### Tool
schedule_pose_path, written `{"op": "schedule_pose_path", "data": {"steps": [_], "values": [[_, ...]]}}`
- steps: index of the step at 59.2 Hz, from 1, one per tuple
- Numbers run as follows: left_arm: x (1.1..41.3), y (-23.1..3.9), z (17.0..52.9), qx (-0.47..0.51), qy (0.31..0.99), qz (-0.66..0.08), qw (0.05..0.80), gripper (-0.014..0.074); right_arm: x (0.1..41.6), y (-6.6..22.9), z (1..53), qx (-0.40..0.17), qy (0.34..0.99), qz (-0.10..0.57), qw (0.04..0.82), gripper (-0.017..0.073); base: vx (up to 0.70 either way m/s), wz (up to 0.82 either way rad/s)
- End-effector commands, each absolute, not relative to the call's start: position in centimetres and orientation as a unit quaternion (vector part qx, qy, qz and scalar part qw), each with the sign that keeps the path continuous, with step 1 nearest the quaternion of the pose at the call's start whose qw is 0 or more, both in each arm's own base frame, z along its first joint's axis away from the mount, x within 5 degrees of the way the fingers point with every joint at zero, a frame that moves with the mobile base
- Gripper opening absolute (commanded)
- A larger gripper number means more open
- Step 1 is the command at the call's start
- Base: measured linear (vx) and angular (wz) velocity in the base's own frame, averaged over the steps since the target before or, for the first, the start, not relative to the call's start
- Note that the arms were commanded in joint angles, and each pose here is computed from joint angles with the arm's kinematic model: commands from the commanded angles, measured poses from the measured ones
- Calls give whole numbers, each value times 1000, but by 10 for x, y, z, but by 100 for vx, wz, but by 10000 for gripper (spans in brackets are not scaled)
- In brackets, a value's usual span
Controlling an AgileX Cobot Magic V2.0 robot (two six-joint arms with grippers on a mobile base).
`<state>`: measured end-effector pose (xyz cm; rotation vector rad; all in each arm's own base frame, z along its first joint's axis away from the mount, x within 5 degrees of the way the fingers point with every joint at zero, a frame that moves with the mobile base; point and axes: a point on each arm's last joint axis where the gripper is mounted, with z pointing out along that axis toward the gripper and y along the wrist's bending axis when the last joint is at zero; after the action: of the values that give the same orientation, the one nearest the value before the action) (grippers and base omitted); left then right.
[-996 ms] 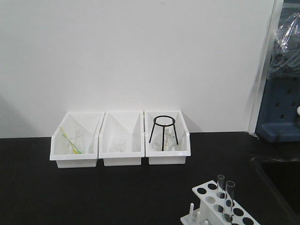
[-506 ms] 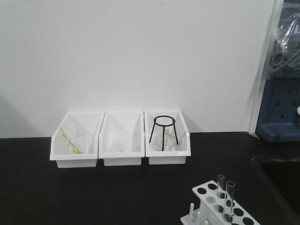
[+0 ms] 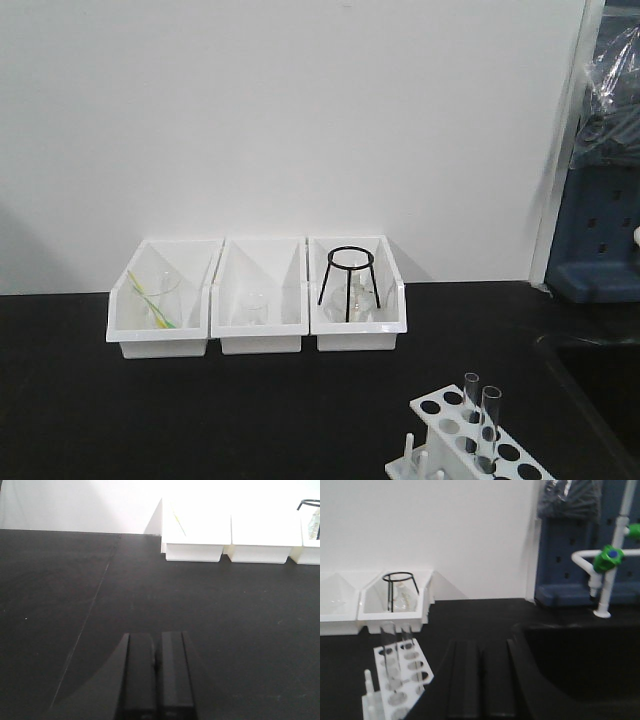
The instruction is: Flip and reinsert test tube from rack
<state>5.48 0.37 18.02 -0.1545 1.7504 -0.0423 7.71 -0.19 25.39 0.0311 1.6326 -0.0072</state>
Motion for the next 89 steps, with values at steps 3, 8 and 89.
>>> {"op": "schedule_pose_path", "data": {"steps": [3, 8, 89], "values": [[55, 3, 187, -62, 738, -26, 671, -6, 66, -4, 234, 28, 694, -14, 719, -12, 0, 0], [55, 3, 187, -62, 738, -26, 671, -6, 61, -4, 216, 30, 691, -12, 722, -12, 0, 0], [55, 3, 187, -62, 738, -26, 671, -6, 56, -3, 202, 34, 684, -8, 728, -12, 0, 0]]}}
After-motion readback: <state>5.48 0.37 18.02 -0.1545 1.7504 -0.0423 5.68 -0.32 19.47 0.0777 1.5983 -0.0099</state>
